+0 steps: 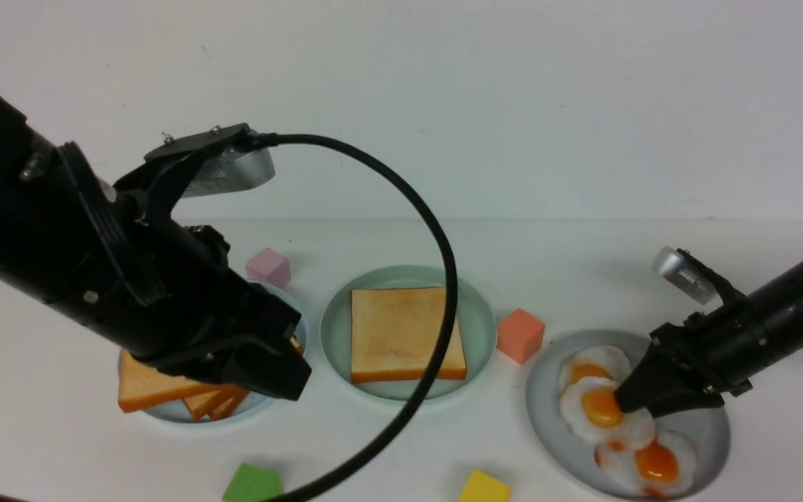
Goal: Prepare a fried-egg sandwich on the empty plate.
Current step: Use the right arm to grab a fried egg
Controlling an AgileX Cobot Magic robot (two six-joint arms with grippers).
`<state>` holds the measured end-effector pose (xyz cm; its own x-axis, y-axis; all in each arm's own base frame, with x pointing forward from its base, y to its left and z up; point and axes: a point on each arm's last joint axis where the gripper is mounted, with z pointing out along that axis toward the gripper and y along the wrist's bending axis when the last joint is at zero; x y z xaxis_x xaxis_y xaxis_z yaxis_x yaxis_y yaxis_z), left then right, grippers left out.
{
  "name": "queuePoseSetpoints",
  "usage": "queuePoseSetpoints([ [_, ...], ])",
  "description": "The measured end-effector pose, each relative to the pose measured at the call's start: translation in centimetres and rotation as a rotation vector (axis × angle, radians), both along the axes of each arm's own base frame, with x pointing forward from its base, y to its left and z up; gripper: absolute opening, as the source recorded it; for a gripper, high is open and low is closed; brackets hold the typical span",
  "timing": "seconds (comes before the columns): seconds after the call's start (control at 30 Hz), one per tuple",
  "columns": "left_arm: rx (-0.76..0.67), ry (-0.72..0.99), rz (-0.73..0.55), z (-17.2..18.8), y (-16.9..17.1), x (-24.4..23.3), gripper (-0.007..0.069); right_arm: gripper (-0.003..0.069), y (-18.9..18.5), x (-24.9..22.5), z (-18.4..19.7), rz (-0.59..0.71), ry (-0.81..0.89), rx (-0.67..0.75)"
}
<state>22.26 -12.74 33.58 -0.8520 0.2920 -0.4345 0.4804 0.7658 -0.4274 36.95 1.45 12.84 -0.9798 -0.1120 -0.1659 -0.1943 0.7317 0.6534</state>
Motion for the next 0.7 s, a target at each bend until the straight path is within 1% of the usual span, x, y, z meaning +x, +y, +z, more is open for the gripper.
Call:
queuePoseSetpoints([
  [0.07, 0.004, -0.002, 0.000, 0.0, 0.0, 0.0, 0.0071, 0.0253, 0.0, 0.0, 0.0, 0.004, -0.003, -0.001],
  [0.1, 0.005, -0.002, 0.000, 0.0, 0.0, 0.0, 0.0074, 0.0201, 0.0, 0.0, -0.1, 0.006, -0.004, -0.002],
  [0.13, 0.005, -0.002, 0.000, 0.0, 0.0, 0.0, 0.0075, 0.0174, 0.0, 0.0, -0.2, 0.005, -0.002, -0.003],
  [0.17, 0.005, -0.003, 0.000, 0.0, 0.0, 0.0, 0.0075, 0.0167, 0.0, 0.0, -0.2, 0.006, 0.000, -0.001],
  [0.2, 0.006, -0.003, 0.000, 0.0, 0.0, 0.0, 0.0078, 0.0129, 0.0, 0.0, -0.2, 0.006, 0.003, 0.005],
  [0.23, 0.006, -0.004, 0.000, 0.0, 0.0, 0.0, 0.0080, 0.0116, 0.1, 0.0, -0.2, 0.007, 0.004, 0.010],
  [0.5, 0.010, -0.006, 0.000, 0.0, 0.1, 0.0, 0.0090, 0.0116, 0.2, -0.1, -0.1, 0.026, 0.001, 0.032],
  [0.63, 0.015, -0.007, 0.000, -0.1, 0.1, 0.1, 0.0092, 0.0079, 0.4, 0.0, 1.3, 0.056, -0.019, 0.057],
  [0.7, 0.021, -0.010, -0.001, -0.1, 0.2, 0.1, 0.0092, 0.0074, 0.5, 0.2, 2.7, 0.072, -0.054, 0.059],
])
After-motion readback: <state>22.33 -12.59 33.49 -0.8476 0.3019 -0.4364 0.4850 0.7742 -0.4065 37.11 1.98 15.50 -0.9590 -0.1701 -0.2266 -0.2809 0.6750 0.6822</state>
